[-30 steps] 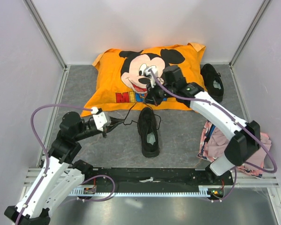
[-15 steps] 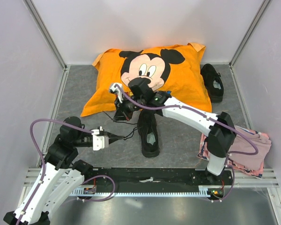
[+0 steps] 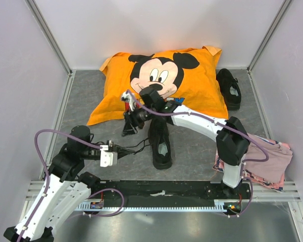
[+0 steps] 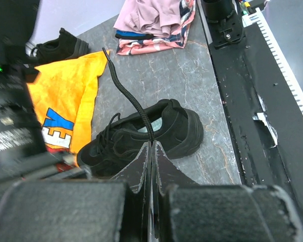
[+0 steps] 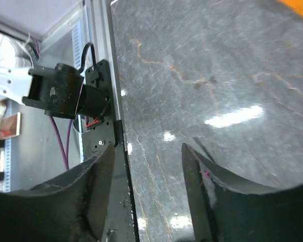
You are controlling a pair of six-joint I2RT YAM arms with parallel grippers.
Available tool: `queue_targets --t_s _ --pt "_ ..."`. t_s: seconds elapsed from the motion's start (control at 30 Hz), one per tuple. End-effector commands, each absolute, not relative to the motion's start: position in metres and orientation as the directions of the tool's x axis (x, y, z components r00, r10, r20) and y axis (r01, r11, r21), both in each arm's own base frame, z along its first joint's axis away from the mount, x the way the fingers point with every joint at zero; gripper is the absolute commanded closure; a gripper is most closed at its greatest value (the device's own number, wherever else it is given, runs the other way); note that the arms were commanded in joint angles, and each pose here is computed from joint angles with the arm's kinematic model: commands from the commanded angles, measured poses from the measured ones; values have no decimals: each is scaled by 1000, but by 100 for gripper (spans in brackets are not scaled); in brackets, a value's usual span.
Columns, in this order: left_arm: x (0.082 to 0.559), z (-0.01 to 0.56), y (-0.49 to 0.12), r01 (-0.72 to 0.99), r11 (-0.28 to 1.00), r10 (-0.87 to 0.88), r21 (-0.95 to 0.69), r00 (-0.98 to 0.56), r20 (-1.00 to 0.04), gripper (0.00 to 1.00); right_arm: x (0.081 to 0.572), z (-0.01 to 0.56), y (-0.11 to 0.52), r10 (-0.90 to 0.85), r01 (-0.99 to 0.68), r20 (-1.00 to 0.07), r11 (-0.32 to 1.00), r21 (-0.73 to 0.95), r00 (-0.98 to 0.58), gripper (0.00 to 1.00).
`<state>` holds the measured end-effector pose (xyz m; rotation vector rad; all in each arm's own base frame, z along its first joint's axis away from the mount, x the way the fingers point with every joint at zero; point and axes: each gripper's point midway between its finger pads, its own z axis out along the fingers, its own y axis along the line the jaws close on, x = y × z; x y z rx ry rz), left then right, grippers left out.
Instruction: Tie the shoes
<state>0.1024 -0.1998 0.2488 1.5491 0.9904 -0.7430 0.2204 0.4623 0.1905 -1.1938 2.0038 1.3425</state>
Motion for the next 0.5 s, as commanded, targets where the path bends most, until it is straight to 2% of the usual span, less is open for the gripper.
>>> queue_targets --t_s 0.0,0.03,0.1,0.17,0.23,0.33,0.4,0.43,0.47 --pt "110 264 -208 890 -39 165 454 453 -876 98 266 262 426 -260 -875 -836 175 452 -484 33" --pt "117 263 -209 924 10 178 381 374 -910 98 272 263 417 -254 -873 -837 193 448 -486 32" --pt "146 273 -213 925 126 184 358 333 -925 98 291 272 387 -221 -865 -844 254 433 -488 32" --pt "164 275 -217 947 208 178 246 211 -961 98 304 284 357 -189 -865 -864 300 402 -467 32" --pt "195 271 -223 944 299 188 141 87 -978 98 302 286 334 -197 -876 -882 332 350 -427 32" --pt "233 259 -235 926 376 191 15 -62 -980 99 298 276 304 -264 -883 -891 397 249 -370 33" --pt "252 262 -241 910 415 171 -29 -108 -979 98 288 255 289 -336 -887 -871 414 206 -360 34" --pt "265 245 -248 892 437 171 -116 -209 -963 98 282 257 282 -345 -891 -875 417 182 -340 35" --pt "273 241 -251 879 454 168 -144 -243 -955 98 279 253 278 -357 -891 -872 422 169 -335 36"
